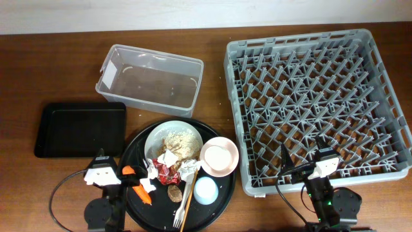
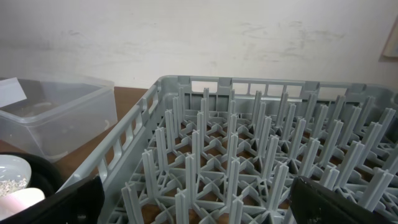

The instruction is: Sort waste into correct bins and load items into the dishwasher rack

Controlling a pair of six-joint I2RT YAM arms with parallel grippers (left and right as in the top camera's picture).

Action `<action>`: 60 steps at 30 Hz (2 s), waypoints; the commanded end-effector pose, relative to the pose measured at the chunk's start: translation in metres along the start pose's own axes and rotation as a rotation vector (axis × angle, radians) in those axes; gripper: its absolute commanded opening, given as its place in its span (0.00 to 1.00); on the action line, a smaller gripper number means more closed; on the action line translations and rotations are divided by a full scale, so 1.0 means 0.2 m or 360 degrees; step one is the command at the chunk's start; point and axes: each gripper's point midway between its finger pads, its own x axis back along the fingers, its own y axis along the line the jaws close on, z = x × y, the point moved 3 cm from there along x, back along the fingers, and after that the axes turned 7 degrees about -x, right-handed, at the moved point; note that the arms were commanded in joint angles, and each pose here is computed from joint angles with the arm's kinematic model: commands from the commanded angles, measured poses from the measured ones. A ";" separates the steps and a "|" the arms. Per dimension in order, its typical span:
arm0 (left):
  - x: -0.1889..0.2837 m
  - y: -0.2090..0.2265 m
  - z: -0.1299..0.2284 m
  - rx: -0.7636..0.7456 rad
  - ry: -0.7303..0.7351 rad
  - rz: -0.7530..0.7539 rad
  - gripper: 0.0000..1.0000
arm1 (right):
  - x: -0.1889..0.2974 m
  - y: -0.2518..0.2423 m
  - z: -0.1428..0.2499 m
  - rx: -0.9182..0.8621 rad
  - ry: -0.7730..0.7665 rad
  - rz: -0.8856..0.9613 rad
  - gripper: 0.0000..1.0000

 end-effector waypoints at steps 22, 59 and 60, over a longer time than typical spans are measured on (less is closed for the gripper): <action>0.00 -0.01 0.02 0.0003 0.0016 0.0022 0.99 | 0.00 0.02 0.01 0.0005 0.0004 -0.0031 0.98; 0.04 -0.17 -0.24 0.0147 0.1287 0.0248 0.99 | 0.17 0.16 -0.14 -0.0785 0.1271 0.0086 0.98; 0.02 -0.18 -0.25 0.0163 0.1348 0.0265 0.99 | 0.16 0.15 -0.13 -0.0826 0.1389 0.0115 0.98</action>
